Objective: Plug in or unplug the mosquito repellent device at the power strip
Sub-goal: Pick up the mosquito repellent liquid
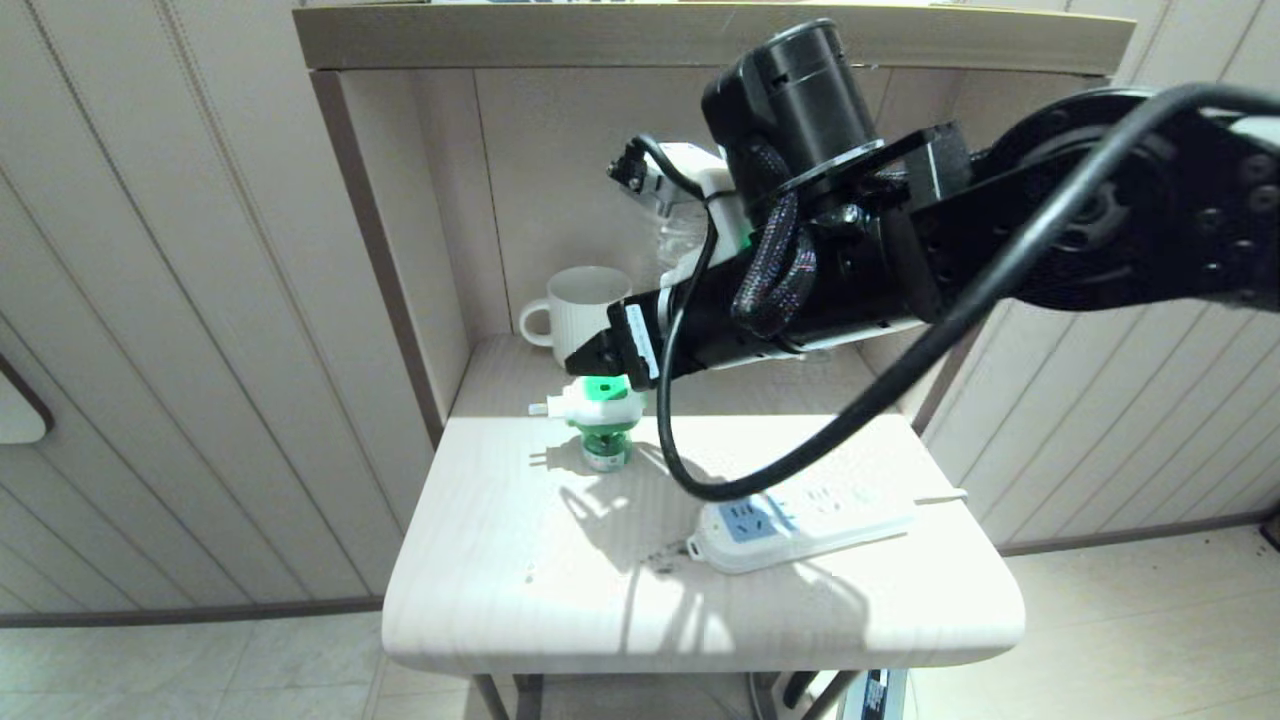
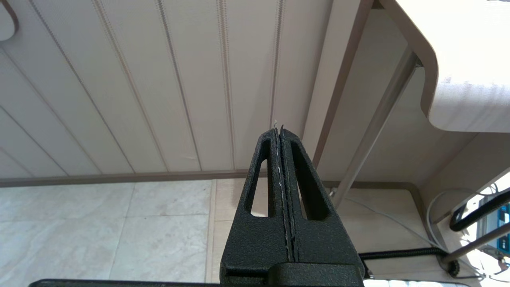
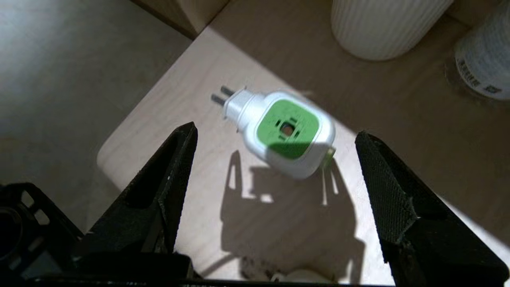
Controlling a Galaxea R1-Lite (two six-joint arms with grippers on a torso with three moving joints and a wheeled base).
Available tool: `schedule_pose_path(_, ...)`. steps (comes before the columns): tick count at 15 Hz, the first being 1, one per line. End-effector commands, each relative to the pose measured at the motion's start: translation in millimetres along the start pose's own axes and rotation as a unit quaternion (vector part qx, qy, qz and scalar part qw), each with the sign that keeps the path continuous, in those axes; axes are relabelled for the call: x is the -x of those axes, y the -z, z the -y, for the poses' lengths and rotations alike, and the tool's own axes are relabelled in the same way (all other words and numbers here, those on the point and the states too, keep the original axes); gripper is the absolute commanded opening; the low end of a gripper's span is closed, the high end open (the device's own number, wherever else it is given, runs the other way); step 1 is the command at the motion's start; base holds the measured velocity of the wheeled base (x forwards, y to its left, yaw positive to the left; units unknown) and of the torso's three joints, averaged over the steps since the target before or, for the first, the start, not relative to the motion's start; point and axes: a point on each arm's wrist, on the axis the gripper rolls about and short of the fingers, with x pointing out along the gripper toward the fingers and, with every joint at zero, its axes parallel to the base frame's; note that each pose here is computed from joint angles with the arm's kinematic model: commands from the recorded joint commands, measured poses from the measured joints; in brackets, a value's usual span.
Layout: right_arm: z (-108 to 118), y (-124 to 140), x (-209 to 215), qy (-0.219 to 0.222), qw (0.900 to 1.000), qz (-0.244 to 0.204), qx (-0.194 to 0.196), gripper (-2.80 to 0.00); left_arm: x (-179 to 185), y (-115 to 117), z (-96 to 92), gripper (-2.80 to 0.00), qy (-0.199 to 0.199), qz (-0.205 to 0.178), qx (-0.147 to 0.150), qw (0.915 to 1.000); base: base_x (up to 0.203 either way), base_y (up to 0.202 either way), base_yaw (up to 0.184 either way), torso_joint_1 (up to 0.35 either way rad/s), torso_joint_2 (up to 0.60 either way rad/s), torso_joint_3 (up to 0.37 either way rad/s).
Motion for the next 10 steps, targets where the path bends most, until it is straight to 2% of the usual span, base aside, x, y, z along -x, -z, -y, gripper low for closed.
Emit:
schedule_pose_path(1, 8.7, 4.5, -16.3, -0.005, 1.0, -0.009, -0.006, 0.0, -0.2, 0.2, 0.0, -2.8, 0.0, -0.001, 0.0, 1.0, 0.0, 0.0, 0.0, 0.0, 0.0, 0.0)
schedule_pose_path(5, 14.7, 11.7, -38.5, -0.007, 1.0, -0.021, -0.002, 0.0, -0.2, 0.2, 0.0, -2.8, 0.001, -0.001, 0.0, 1.0, 0.0, 0.0, 0.0, 0.0, 0.0, 0.0)
schedule_pose_path(10, 15.9, 15.0, -43.4, -0.023, 0.999, -0.027, 0.002, 0.0, -0.2, 0.2, 0.0, -2.8, 0.0, -0.001, 0.0, 1.0, 0.0, 0.0, 0.0, 0.0, 0.0, 0.0)
